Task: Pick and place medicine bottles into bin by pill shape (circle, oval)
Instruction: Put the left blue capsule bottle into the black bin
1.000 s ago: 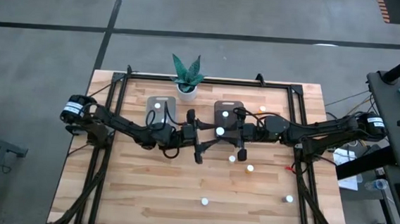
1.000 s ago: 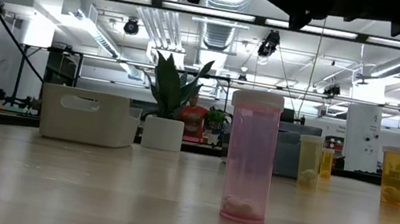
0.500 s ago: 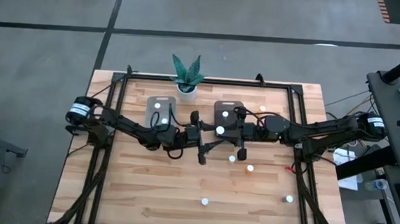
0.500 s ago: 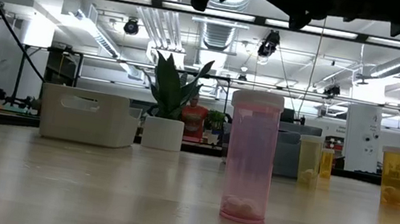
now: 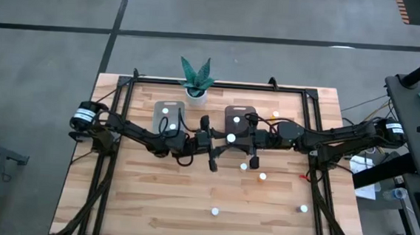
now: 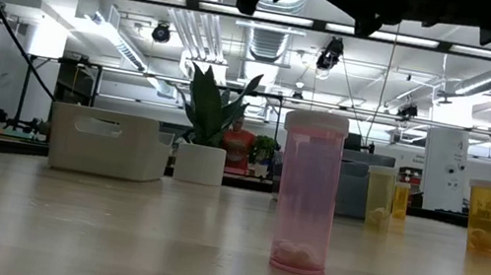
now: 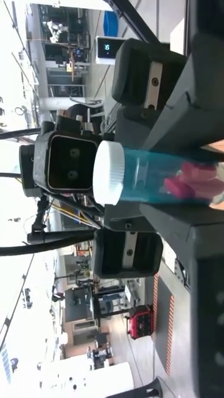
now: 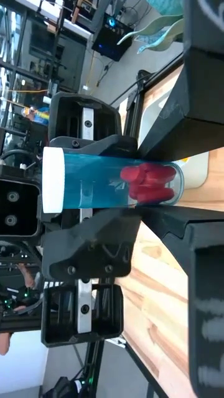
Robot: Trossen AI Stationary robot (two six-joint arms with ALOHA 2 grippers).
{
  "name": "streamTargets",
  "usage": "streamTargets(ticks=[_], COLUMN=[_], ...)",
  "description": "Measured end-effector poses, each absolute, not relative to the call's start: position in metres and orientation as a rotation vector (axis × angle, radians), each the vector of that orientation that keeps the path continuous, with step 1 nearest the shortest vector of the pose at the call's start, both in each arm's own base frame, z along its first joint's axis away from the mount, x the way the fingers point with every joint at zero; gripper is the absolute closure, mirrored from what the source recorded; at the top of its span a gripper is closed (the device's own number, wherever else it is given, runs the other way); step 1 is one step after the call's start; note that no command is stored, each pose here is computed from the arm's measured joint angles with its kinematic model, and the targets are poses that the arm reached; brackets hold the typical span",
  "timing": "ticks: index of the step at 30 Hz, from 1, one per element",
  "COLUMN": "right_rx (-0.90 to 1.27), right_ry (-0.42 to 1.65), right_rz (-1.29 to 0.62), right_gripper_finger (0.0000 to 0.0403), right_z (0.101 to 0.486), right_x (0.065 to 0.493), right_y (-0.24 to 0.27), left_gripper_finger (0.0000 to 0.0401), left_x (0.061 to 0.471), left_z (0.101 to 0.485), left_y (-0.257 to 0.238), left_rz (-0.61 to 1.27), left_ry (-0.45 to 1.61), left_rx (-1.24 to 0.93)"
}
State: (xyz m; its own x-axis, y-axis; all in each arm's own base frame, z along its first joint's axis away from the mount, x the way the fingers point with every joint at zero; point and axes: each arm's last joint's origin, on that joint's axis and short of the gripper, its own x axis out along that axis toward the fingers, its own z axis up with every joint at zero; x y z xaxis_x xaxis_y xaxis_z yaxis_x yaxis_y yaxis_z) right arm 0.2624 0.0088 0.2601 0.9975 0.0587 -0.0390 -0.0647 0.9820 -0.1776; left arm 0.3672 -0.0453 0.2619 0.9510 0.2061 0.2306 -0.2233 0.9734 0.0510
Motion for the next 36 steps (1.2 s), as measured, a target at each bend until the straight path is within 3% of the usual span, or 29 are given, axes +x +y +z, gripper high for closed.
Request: streamTargets(ticks=[6,23,36], right_rx=[-0.182,-0.2,-0.2], right_ry=[0.047,0.138,0.234], right_rz=[0.063,0.031,-0.079], right_gripper_finger=[0.0281,0.0155,0.0158], right_z=[0.259,0.262,0.27], right_x=[0.262,0.248,0.225], right_y=[0.009,0.007,0.003], left_gripper_finger=[0.032,0.0325,0.0325], left_x=[0.367,0.367,0.368], left_z=[0.261,0.262,0.239], left_y=[-0.045,-0.046,-0.042], left_rz=[0.216,0.213,0.339], left_ry=[-0.219,-0.21,0.037], left_rx=[0.077,0.079,0.137])
